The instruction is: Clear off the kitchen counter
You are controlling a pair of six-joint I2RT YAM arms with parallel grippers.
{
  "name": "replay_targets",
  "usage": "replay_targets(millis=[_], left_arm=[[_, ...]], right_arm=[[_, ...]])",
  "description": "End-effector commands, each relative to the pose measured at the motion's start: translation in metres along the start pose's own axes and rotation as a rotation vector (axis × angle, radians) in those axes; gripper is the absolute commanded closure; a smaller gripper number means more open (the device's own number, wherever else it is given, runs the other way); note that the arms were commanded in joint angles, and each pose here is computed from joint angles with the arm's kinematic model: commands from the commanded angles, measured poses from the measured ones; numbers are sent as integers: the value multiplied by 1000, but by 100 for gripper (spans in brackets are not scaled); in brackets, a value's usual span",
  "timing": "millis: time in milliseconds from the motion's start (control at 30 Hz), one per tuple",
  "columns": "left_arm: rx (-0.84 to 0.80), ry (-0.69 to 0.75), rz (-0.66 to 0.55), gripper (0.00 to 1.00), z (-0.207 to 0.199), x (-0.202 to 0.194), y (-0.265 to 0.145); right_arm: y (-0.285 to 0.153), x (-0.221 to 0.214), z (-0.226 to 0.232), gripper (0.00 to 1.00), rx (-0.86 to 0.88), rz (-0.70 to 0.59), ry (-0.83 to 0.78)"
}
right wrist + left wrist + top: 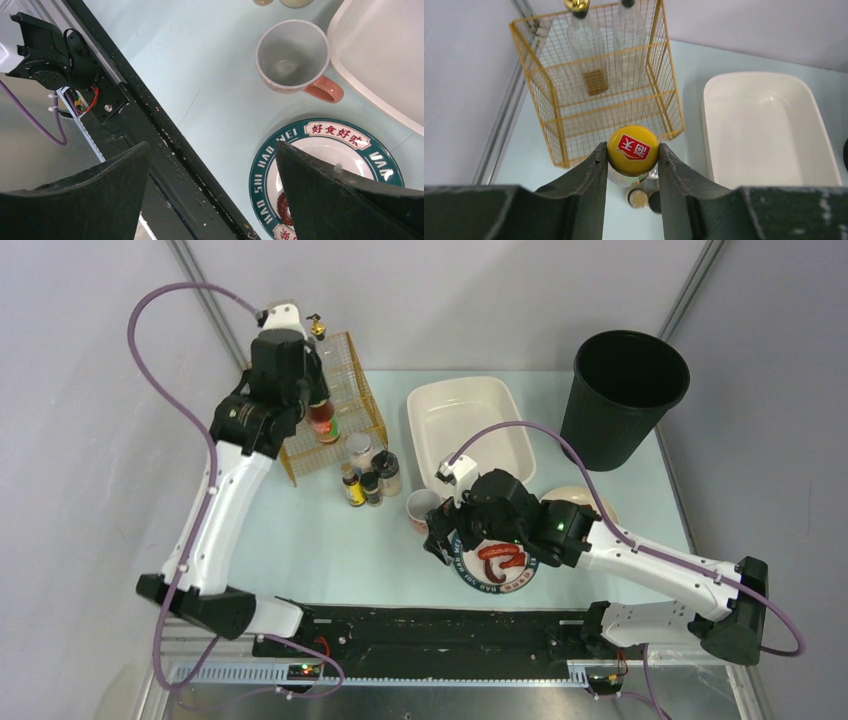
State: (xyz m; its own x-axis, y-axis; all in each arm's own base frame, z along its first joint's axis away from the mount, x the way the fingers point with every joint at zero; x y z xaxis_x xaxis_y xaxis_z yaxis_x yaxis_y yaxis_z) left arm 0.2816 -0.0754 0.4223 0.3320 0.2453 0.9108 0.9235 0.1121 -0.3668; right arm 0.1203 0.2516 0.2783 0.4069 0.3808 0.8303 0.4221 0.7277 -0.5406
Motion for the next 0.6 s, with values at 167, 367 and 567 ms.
replay_targets(millis=[167, 367, 567], left_arm=[[-87, -62, -231, 100, -45, 80, 27], [-76, -63, -269, 100, -65, 96, 58], [-12, -59, -272, 100, -72, 92, 92]], right_arm=[[-20, 18, 4, 2, 5, -108, -8], [-21, 17, 4, 2, 4, -110, -11], [-24, 17, 3, 2, -1, -126, -15]])
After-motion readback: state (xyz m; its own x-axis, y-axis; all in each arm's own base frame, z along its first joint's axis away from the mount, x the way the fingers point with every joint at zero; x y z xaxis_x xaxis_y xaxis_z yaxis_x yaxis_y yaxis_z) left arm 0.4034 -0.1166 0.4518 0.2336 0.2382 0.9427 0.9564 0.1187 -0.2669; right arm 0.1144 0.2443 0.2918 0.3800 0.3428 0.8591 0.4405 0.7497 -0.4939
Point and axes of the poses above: each gripper's point midway between its finger pads, its own y axis out along the fingers, its own z axis along the line the jaws close on, x = y × z, the point moved 9 cm from there along -y, back along the fingers, and after that the axes turned 7 degrees about -y, right-handed, at the moved point
